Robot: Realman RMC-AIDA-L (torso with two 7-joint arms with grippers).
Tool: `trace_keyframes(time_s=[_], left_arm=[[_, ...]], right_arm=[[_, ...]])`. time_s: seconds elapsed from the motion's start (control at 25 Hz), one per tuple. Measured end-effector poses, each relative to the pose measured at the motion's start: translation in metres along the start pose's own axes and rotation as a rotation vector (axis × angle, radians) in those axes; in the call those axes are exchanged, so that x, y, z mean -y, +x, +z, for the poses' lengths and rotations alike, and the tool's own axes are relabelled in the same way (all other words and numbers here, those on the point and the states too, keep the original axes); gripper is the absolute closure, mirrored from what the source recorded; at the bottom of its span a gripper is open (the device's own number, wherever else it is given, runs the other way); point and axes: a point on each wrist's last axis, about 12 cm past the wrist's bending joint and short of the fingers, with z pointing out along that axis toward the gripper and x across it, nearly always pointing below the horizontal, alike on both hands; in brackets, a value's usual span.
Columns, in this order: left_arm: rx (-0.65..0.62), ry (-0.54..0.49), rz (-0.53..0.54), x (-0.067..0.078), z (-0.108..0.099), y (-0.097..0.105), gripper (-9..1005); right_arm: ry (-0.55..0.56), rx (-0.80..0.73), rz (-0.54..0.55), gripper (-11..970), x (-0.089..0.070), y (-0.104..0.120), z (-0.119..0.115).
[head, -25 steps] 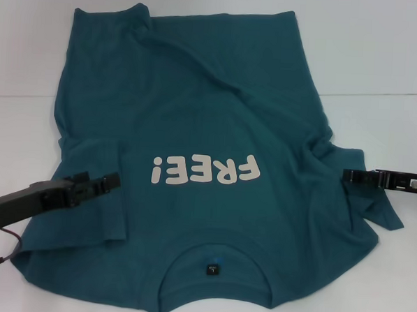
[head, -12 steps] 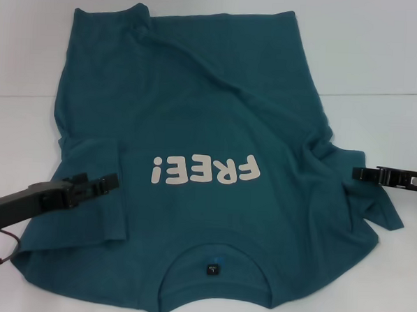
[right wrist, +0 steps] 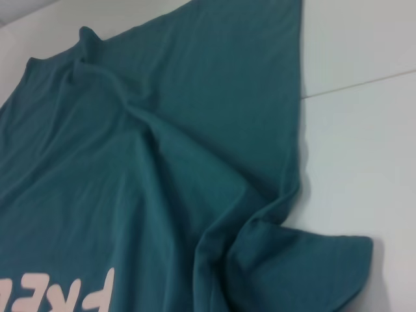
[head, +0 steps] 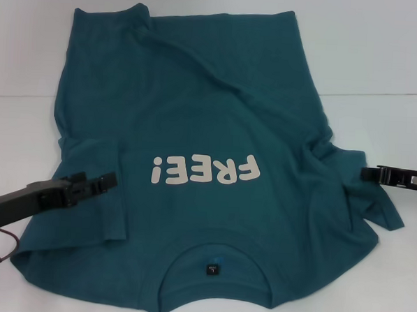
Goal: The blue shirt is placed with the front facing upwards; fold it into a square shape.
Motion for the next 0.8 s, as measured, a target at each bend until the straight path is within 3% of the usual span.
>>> trace_keyframes(time_s=[0.16,0.56,0.8], left_arm=[[0.000,0.001,0.003,0.000,0.000,-0.001,83],[0.007,-0.001,-0.003,0.000,0.000,0.000,82],[0.008,-0.006,-0.006,0.000,0.001,0.001,82]], right_arm=[[0.008,0.029,0.023,929,0.006,-0.001,-0.005],[0.052,0.094,0.087,944,0.031,0.001,-0.028],[0.064,0.100,0.098,937,0.038,0.003,-0.034]])
